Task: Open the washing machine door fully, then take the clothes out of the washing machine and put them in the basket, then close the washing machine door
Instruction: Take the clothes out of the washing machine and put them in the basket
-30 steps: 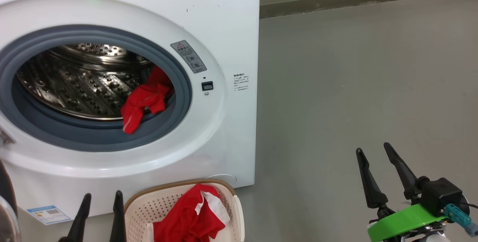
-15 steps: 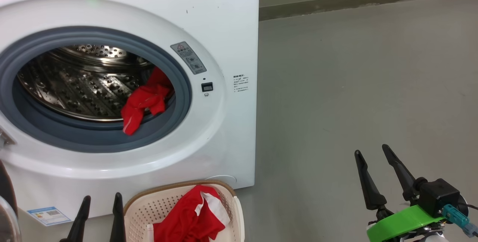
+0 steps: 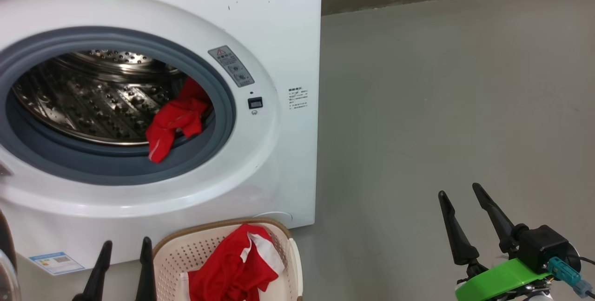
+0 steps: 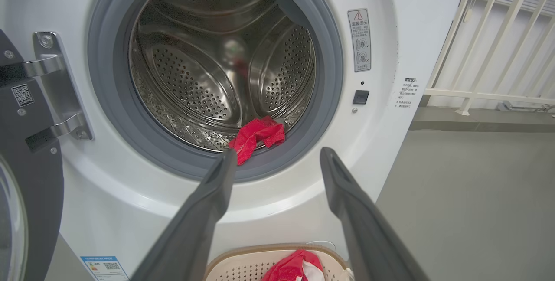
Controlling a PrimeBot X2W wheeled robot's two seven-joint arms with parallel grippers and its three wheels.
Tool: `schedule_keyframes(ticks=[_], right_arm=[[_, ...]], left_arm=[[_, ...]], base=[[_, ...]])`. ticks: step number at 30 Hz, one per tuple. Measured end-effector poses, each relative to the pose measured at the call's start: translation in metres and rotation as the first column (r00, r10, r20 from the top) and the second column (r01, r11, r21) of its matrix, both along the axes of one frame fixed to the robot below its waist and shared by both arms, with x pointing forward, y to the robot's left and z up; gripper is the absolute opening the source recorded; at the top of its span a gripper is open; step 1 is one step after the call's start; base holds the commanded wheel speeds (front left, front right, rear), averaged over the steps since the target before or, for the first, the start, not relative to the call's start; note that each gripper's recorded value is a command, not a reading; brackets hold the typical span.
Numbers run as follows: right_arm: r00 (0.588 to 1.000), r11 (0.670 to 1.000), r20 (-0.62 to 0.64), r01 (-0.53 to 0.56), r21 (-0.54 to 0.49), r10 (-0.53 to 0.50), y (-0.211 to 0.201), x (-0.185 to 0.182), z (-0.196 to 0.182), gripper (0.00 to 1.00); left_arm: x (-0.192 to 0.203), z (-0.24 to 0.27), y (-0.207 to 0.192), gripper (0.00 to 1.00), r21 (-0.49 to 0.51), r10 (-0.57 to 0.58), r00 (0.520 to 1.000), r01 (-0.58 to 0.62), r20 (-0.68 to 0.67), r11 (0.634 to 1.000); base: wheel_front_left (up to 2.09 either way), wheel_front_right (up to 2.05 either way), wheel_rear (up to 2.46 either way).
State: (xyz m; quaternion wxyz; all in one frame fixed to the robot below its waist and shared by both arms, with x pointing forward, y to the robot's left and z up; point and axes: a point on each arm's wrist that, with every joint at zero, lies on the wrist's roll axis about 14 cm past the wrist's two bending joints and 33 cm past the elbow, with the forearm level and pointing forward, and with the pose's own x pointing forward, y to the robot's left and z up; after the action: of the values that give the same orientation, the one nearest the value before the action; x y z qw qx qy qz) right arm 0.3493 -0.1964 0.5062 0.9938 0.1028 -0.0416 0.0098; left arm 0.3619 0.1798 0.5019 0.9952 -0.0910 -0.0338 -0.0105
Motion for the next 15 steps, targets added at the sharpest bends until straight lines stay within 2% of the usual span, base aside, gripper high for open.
schedule_keyframes(ticks=[8, 15], right_arm=[[0.999, 1.000, -0.041, -0.005, -0.001, 0.005, 0.001, 0.006, -0.013, 1.00], [0.999, 0.999, -0.040, -0.032, -0.004, 0.031, 0.009, 0.034, -0.013, 1.00]], left_arm=[[0.025, 0.003, 0.001, 1.00, 0.000, 0.009, 1.000, -0.009, 0.012, 1.000], [0.071, 0.007, -0.003, 1.00, 0.000, -0.002, 1.000, 0.002, 0.028, 1.000]], base=[[0.00, 0.00, 0.00], [0.00, 0.00, 0.00]])
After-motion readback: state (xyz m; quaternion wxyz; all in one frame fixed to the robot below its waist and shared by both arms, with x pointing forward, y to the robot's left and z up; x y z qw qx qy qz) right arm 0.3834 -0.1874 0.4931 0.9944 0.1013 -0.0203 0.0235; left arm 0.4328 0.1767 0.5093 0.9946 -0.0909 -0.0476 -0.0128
